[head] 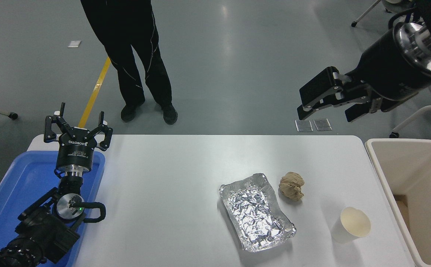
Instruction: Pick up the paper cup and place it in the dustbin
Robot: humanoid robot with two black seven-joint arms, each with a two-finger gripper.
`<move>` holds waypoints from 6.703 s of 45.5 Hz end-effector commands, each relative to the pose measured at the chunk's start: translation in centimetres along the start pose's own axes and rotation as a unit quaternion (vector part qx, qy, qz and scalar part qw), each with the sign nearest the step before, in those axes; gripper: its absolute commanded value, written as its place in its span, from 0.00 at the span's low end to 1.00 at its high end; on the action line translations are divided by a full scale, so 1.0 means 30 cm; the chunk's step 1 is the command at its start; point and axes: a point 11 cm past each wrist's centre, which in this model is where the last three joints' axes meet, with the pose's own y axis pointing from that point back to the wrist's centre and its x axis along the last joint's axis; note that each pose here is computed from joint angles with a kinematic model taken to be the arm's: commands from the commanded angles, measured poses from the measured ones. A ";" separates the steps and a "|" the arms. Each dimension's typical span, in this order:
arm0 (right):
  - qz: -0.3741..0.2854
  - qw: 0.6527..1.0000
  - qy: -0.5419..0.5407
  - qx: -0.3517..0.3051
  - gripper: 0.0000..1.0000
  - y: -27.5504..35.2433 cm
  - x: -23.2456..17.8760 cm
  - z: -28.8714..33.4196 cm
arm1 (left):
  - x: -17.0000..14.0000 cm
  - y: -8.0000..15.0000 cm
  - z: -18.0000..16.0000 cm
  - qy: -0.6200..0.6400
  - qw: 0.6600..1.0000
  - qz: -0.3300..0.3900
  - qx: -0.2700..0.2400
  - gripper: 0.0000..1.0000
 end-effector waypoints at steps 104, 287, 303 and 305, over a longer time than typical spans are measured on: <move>0.000 0.970 -0.213 -0.116 0.77 -0.936 -0.554 0.778 | -0.004 -0.001 -0.006 0.002 1.000 -0.002 0.001 0.99; 0.223 0.877 -0.183 -0.383 0.00 -0.897 -0.560 1.439 | -0.001 0.000 -0.003 0.001 1.000 0.000 0.000 0.99; 0.256 0.861 -0.236 -0.370 1.00 -0.886 -0.552 1.444 | 0.000 0.001 -0.003 0.001 1.000 0.001 0.000 0.99; 0.261 0.857 -0.253 -0.365 1.00 -0.885 -0.551 1.445 | -0.002 0.001 -0.006 0.002 1.000 0.000 0.001 0.99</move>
